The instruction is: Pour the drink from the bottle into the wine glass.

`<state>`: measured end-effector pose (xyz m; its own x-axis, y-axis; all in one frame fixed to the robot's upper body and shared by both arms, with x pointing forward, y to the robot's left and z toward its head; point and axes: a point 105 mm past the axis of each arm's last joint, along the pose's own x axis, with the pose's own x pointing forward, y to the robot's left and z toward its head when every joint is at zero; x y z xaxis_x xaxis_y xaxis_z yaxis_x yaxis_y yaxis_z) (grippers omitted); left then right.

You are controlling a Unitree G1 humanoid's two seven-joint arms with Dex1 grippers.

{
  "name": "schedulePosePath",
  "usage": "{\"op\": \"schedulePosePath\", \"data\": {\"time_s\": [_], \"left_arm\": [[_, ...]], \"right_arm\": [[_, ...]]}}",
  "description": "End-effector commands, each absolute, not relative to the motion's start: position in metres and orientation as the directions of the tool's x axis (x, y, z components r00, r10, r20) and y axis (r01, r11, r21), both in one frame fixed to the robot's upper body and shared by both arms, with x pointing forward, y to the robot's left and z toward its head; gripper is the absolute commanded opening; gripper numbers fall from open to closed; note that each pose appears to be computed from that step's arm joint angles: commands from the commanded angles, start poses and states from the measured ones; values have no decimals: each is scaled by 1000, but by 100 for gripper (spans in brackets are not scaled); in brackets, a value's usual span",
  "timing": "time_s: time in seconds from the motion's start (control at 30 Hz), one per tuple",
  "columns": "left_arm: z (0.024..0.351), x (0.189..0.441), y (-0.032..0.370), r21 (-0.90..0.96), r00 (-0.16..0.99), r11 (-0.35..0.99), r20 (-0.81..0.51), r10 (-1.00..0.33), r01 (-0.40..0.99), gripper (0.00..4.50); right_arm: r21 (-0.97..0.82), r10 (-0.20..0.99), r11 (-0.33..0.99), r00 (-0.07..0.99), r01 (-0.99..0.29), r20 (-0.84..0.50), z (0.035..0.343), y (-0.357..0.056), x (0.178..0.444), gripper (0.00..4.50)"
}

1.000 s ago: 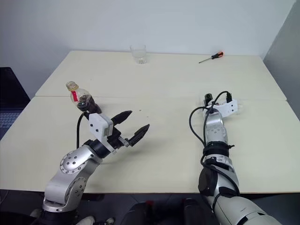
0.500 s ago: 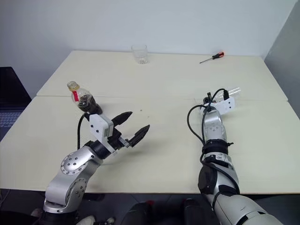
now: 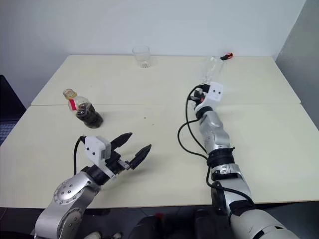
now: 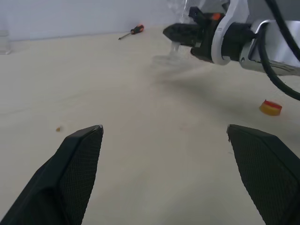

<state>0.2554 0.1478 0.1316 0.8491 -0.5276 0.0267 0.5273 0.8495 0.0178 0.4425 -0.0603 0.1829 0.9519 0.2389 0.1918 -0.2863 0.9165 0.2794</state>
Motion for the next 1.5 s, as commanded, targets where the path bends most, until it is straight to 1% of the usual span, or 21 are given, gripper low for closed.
{"op": "schedulePosePath", "data": {"time_s": [0.03,0.1,0.17,0.27,0.43,0.77,1.13,1.2,1.27,1.5], "left_arm": [[144,247,161,8,892,894,70,-447,448,450],[142,241,171,-1,921,923,65,-385,386,450],[138,233,179,8,940,941,54,-338,338,450],[136,227,183,19,952,953,49,-304,303,450],[136,223,190,30,966,967,56,-253,252,450],[139,233,183,28,960,965,93,-264,263,450],[140,240,181,28,954,960,106,-280,279,450],[139,242,182,29,954,960,107,-280,279,450],[139,243,183,31,953,959,109,-282,280,450],[137,245,180,29,948,955,115,-297,296,450]], "right_arm": [[121,353,902,868,-415,350,207,-24,423,19],[56,403,890,838,-453,369,202,-7,415,19],[-8,446,879,819,-476,361,190,8,409,19],[-67,480,869,802,-490,356,178,19,405,19],[-132,514,854,775,-504,367,171,28,400,19],[-202,542,840,781,-503,310,141,32,397,19],[-169,579,814,754,-556,312,136,44,388,19],[-167,578,815,753,-556,314,136,42,388,90],[-165,575,817,755,-553,314,136,40,389,142],[-156,581,812,749,-563,319,136,35,389,386]]}}
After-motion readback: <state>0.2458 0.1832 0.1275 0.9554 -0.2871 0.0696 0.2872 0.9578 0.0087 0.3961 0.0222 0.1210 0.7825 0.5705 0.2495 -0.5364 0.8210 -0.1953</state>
